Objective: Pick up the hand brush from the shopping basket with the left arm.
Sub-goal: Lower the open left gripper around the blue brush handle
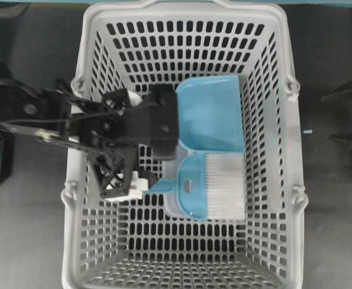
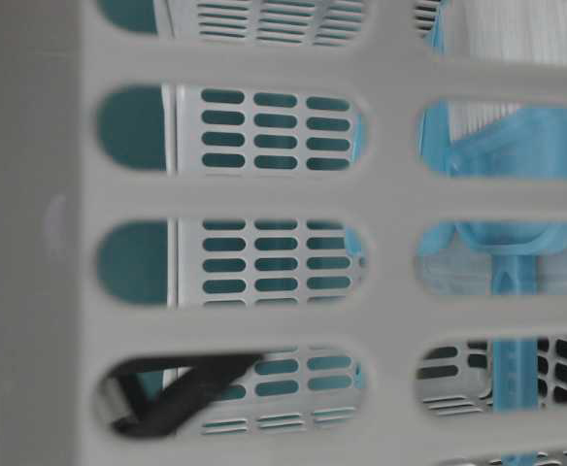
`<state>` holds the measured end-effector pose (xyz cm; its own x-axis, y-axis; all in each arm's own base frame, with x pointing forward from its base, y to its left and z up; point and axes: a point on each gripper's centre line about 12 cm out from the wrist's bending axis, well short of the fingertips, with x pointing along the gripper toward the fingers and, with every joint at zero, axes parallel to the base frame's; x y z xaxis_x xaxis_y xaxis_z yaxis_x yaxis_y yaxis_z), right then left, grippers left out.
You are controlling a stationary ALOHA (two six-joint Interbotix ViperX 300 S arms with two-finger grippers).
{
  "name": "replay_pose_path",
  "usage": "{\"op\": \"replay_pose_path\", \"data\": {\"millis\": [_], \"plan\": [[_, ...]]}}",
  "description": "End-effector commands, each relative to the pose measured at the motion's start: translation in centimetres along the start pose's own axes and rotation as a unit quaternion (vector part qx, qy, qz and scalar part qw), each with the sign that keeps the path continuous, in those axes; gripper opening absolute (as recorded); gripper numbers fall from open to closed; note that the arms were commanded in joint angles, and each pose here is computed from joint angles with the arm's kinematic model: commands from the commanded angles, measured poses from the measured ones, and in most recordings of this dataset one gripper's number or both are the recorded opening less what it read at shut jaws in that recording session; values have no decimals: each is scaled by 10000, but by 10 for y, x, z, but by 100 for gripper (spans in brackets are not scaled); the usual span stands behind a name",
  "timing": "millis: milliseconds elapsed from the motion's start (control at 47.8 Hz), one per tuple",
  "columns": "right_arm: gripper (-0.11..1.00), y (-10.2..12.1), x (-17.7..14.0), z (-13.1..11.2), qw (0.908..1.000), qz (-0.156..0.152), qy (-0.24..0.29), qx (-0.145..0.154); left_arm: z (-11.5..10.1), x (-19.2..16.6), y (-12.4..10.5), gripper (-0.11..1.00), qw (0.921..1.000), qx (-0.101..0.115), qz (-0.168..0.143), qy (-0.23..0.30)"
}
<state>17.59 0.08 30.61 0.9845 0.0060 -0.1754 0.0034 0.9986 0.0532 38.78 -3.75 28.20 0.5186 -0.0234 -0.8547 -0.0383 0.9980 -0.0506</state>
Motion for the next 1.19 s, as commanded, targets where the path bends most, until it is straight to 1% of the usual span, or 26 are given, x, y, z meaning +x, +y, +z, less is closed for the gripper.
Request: {"op": "replay_pose_path", "data": {"millis": [0, 251, 398, 565, 670, 754, 859, 963, 1089, 1131, 1173], "plan": [[75, 0, 0, 2, 10000, -13, -62, 18, 1, 9, -8, 89, 9999, 67, -25, 94], [75, -1, 0, 0, 10000, -21, -47, 19, -16, 57, -18, 89, 9973, 191, 16, 711], [75, -1, -1, -1, 10000, -21, -55, 19, -23, 73, -18, 89, 9957, 178, 52, 907], [75, -1, -1, -2, 10000, -22, -40, 27, -32, 88, -20, 89, 9936, 215, 72, 1111], [75, -1, -1, -4, 10000, -23, -17, 27, -38, 98, -19, 89, 9931, 213, 77, 1148], [75, -1, 0, -6, 10000, -24, -1, 27, -40, 103, -19, 89, 9944, 207, 50, 1037], [75, -1, 0, -8, 10000, -25, 22, 27, -42, 106, -19, 88, 9955, 215, 22, 926], [75, -1, 0, -8, 10000, -26, 29, 35, -46, 107, -17, 87, 9950, 210, 34, 971], [75, -1, 0, -8, 10000, -25, 22, 35, -45, 106, -18, 82, 9955, 201, 23, 926], [75, -1, 0, -9, 10000, -26, 22, 35, -44, 105, -19, 77, 9956, 207, 16, 911], [75, -1, 0, -9, 10000, -25, 14, 35, -42, 103, -20, 69, 9963, 198, -6, 838]]}}
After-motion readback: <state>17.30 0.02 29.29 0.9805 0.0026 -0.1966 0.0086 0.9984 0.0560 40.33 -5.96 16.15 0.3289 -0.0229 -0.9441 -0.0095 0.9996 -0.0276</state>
